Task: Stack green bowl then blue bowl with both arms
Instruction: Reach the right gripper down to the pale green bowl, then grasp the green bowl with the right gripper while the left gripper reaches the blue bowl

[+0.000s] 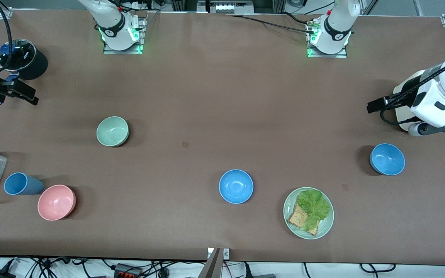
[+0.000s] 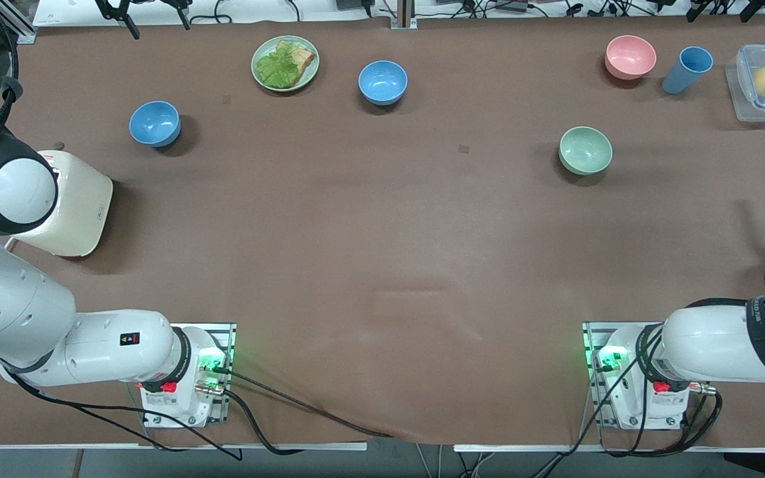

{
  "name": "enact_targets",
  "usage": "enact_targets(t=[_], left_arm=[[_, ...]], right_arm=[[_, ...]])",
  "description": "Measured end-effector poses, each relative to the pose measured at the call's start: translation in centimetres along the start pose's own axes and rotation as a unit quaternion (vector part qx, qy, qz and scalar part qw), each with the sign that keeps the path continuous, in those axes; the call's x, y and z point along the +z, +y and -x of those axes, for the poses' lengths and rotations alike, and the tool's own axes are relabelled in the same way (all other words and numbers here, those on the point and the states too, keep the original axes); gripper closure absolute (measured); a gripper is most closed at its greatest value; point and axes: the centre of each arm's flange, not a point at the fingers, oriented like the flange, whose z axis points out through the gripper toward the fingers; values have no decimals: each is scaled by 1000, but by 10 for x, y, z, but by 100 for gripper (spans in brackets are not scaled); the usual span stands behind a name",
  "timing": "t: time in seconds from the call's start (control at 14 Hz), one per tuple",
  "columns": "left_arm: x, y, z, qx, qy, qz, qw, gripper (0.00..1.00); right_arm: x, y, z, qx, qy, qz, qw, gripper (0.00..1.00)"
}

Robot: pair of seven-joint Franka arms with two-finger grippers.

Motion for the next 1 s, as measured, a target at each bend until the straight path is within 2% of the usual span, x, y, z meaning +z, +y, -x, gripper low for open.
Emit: enact_targets(t=[0.14,0.29,0.43,0.57,0.86,1.0], left_arm=[[0,0,0,0,0,0,1000,0],[0,-1,0,0,0,0,1000,0],[0,-1,0,0,0,0,1000,0],[-1,-1,0,0,-1,4,1000,0],[-2,-4,0,-2,-9,25,1000,0],[-2,-5,-1,-3,-10,27,1000,0]], right_arm=[[20,-5,-6,-5,-18,0,1000,0],[58,-19,-18,-17,-52,0,999,0],[110,-38,-32,-31,-91,2,995,0],[169,-50,-48,-37,-119,3,992,0],[272,-39,-63,-26,-161,4,987,0],[310,-33,-57,-22,-169,3,985,0]])
